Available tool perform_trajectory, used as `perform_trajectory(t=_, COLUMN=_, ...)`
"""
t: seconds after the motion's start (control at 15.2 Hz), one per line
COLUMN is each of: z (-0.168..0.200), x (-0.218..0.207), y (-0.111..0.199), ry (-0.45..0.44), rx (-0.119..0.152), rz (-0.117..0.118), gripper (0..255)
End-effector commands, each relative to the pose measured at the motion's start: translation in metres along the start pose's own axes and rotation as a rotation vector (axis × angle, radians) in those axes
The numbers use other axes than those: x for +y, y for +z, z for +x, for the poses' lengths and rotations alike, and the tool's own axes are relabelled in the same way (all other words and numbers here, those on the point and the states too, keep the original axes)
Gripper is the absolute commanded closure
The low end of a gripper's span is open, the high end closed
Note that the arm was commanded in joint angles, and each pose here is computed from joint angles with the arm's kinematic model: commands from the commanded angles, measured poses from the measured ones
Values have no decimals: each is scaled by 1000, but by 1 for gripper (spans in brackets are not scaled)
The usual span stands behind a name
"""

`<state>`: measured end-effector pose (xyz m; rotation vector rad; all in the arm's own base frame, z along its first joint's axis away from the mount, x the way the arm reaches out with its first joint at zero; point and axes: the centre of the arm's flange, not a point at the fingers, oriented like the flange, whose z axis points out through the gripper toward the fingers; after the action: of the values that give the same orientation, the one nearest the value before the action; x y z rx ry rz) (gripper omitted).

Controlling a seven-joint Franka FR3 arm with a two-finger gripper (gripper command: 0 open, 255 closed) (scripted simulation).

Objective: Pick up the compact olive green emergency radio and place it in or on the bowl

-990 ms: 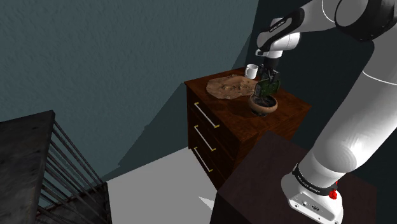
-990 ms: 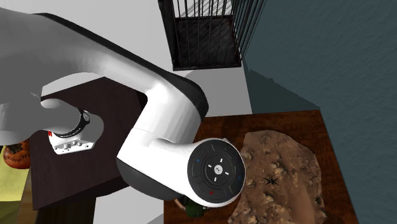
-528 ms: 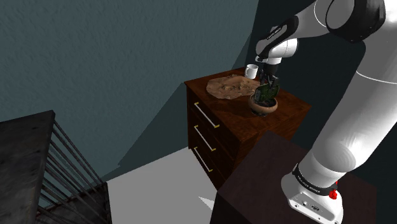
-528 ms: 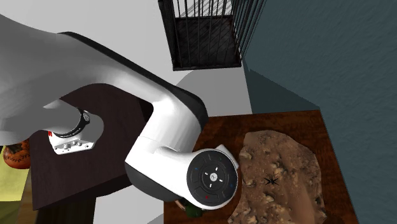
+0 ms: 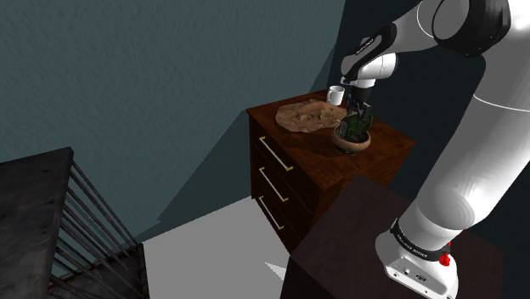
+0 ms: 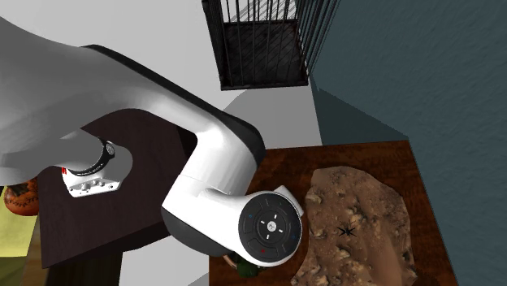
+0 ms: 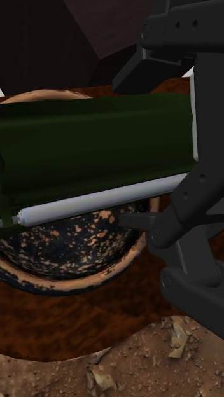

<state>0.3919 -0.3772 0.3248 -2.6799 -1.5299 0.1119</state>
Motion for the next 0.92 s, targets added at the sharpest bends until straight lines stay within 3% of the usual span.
perform_trajectory(t=0.0, z=0, x=0, y=0, ry=0, rx=0, rz=-1, gripper=0)
perform_trajectory(t=0.33, z=0, x=0, y=0, ry=0, rx=0, rz=-1, gripper=0)
perform_trajectory(t=0.59, z=0, x=0, y=-50, ry=0, rx=0, rz=-1, gripper=0)
perform_trajectory(t=0.86, z=0, x=0, y=-50, ry=0, rx=0, rz=-1, gripper=0)
